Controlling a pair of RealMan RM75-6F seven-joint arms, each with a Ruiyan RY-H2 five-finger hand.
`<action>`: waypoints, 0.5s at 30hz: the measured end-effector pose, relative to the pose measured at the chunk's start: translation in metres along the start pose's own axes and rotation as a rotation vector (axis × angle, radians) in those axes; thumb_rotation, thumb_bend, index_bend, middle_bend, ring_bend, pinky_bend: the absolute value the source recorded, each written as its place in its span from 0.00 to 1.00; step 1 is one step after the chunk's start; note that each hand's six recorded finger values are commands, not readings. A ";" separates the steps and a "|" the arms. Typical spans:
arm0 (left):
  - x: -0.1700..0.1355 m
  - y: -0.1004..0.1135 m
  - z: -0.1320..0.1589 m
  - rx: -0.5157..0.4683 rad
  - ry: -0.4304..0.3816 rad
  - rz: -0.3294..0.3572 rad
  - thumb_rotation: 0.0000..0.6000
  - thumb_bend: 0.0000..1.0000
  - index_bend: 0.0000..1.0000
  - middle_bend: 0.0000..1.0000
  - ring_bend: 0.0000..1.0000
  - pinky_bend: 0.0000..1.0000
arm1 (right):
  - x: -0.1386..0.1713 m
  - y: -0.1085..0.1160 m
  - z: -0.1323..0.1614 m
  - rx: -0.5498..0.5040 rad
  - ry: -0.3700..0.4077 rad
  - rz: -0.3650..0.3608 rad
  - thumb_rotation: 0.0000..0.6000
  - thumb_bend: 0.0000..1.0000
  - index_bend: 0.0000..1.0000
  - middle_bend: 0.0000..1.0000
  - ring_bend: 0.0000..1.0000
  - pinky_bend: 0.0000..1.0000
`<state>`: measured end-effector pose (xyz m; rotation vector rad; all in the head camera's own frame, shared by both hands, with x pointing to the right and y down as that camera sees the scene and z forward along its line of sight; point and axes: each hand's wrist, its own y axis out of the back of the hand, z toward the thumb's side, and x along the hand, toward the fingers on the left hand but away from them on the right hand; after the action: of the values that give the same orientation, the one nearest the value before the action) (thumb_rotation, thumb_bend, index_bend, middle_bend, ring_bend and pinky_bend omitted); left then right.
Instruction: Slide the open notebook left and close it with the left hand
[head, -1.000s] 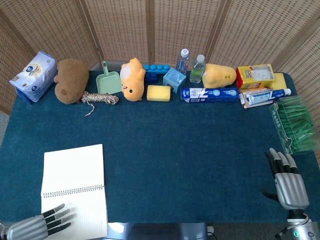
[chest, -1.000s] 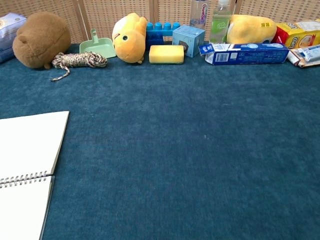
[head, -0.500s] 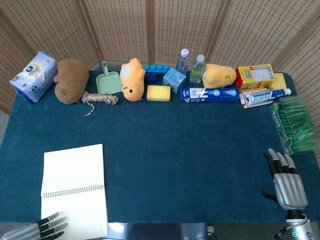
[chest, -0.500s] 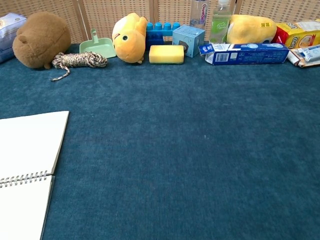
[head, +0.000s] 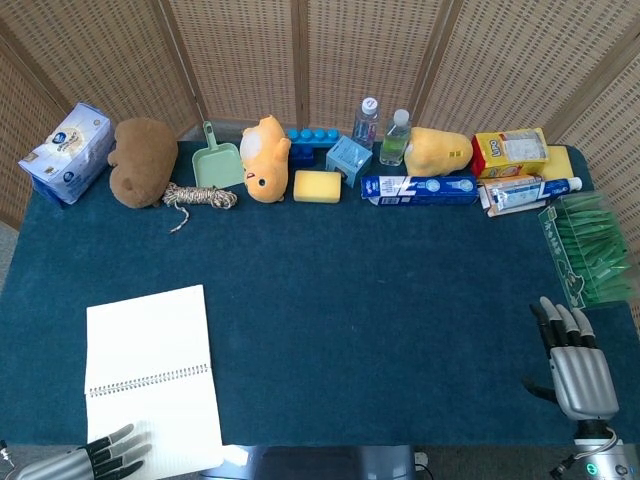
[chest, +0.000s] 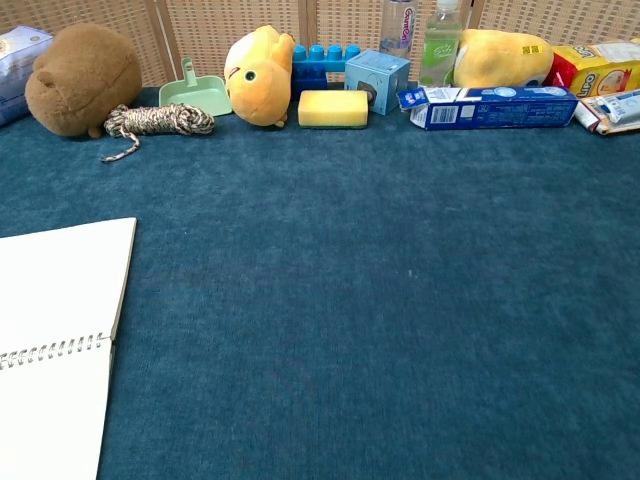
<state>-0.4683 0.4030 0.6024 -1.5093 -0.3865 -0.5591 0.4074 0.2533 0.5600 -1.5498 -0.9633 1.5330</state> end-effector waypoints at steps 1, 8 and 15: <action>0.001 0.001 0.000 0.000 0.005 0.009 1.00 0.04 0.00 0.00 0.00 0.05 | 0.000 0.000 0.000 0.000 0.001 0.001 1.00 0.00 0.00 0.00 0.00 0.00; 0.003 -0.001 0.001 -0.014 0.054 0.020 1.00 0.04 0.00 0.00 0.00 0.06 | 0.000 -0.001 0.001 0.002 0.002 0.000 1.00 0.00 0.00 0.00 0.00 0.00; 0.005 -0.003 -0.004 -0.034 0.091 0.022 1.00 0.08 0.00 0.00 0.00 0.06 | 0.000 -0.001 0.001 0.000 0.003 0.001 1.00 0.00 0.00 0.00 0.00 0.00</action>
<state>-0.4666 0.3991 0.6075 -1.5128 -0.2913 -0.6174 0.4063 0.2539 0.5605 -1.5519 -0.9614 1.5311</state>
